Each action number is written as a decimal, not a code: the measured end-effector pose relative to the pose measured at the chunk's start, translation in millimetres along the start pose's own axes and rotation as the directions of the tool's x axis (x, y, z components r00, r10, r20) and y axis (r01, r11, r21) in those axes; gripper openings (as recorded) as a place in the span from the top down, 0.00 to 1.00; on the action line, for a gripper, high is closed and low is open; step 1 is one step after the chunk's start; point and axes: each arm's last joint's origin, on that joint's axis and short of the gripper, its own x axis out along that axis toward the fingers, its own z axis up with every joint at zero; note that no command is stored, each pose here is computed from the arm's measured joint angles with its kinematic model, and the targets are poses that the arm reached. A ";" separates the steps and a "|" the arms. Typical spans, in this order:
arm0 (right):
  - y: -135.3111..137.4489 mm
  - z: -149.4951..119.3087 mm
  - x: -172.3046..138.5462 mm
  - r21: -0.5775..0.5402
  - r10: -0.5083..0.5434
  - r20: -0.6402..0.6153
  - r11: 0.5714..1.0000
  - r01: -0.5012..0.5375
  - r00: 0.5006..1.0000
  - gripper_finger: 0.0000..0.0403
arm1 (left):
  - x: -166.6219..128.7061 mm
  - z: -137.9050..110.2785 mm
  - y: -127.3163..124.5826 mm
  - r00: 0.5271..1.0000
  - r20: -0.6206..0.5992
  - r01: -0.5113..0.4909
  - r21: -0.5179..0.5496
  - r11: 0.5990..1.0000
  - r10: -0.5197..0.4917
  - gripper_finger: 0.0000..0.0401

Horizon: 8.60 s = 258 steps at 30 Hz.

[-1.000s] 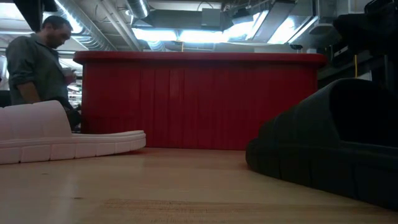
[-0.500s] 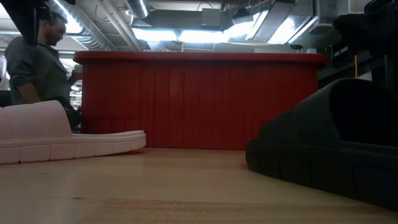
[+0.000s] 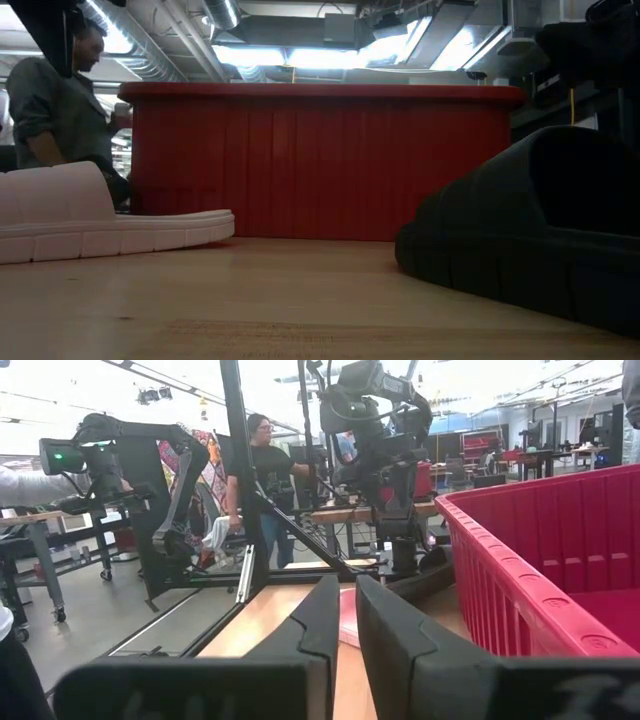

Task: Pick and place slides into bin
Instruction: Put the top black slipper into the red bin

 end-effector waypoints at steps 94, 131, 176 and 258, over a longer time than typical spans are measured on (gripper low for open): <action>-0.8 -6.0 -0.2 0.000 -0.008 -0.062 1.000 0.008 0.998 0.90 | 108.1 -27.7 -22.7 0.814 0.210 -0.530 -0.113 0.840 0.542 0.57; -0.7 -6.0 -0.2 0.004 -0.008 -0.062 1.000 0.008 0.998 0.90 | 154.0 -18.6 -34.6 0.647 0.118 -0.750 -0.080 0.657 0.753 0.58; -0.9 -5.4 -0.2 0.000 -0.015 -0.055 1.000 0.015 0.998 0.90 | 109.3 -25.9 -70.1 0.798 -0.014 -0.600 -0.096 0.794 0.602 0.98; 4.5 70.1 -6.1 -0.052 -0.137 0.204 0.987 0.151 0.969 0.90 | -32.8 120.2 -91.2 0.430 0.892 -0.602 0.170 0.780 0.138 0.99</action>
